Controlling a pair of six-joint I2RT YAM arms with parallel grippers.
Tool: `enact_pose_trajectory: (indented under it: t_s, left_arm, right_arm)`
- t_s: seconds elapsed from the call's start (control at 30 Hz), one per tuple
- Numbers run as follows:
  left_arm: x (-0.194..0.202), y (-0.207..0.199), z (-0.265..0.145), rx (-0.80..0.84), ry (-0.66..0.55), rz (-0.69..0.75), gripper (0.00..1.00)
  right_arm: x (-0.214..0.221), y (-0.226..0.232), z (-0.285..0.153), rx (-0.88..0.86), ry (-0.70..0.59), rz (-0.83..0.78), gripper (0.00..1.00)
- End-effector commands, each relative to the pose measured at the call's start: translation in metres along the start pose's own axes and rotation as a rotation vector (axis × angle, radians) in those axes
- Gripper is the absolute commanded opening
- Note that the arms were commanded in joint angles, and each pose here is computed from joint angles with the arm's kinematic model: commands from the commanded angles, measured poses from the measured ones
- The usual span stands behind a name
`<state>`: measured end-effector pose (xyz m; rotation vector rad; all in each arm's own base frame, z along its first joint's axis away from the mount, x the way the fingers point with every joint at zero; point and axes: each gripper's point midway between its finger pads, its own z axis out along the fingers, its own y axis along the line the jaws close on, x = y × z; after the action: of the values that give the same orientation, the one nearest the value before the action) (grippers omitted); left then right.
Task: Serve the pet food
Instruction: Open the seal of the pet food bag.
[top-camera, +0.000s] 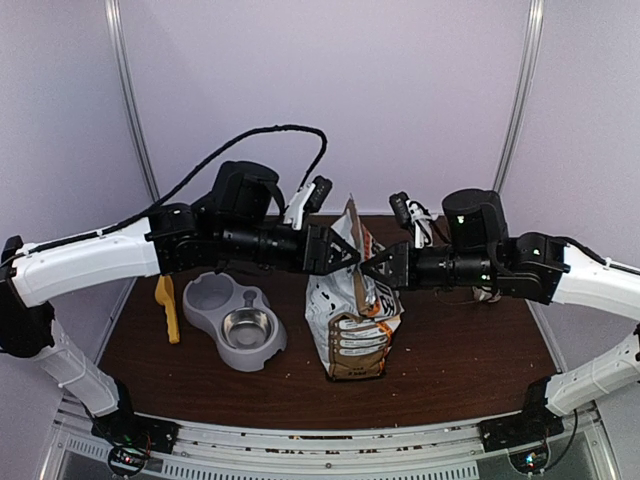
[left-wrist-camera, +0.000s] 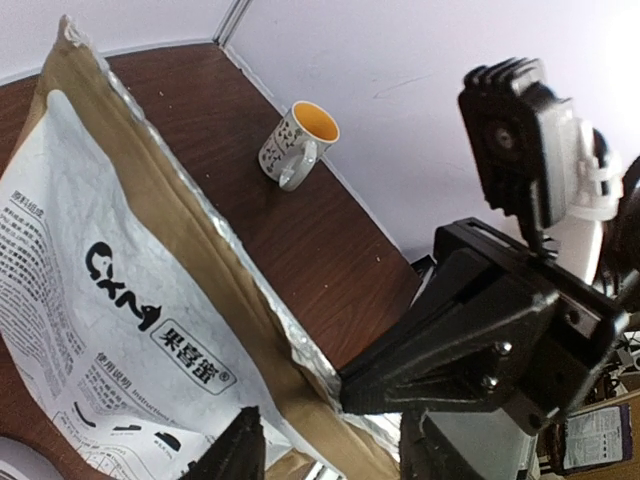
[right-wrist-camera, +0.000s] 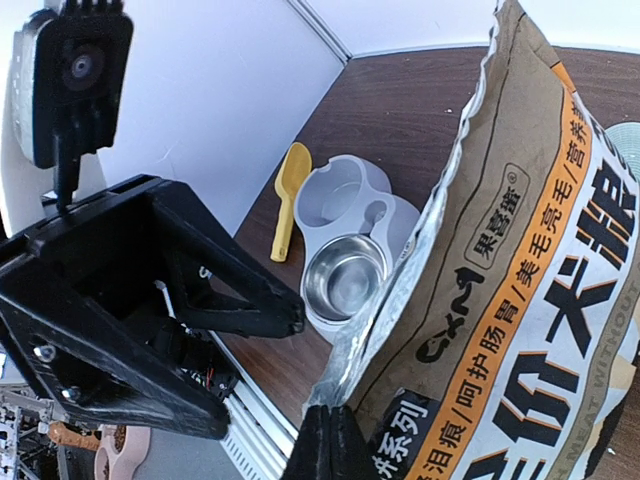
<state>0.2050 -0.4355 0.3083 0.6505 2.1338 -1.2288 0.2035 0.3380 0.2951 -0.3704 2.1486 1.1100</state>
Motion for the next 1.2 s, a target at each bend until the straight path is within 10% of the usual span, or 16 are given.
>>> enact_pose_trajectory:
  t_s: [0.0, 0.4, 1.17]
  left_arm:
    - [-0.022, -0.012, -0.026, 0.017, -0.129, 0.033, 0.54]
    - [-0.014, -0.027, -0.017, 0.031, -0.097, 0.04, 0.65]
    - [-0.012, -0.03, -0.004, 0.01, -0.08, 0.018, 0.55]
  right_arm:
    - [0.002, 0.025, 0.0, -0.117, 0.025, 0.011, 0.0]
    - [-0.007, -0.002, -0.033, -0.038, -0.052, 0.05, 0.42]
    - [-0.001, 0.007, -0.016, -0.188, -0.025, 0.143, 0.27]
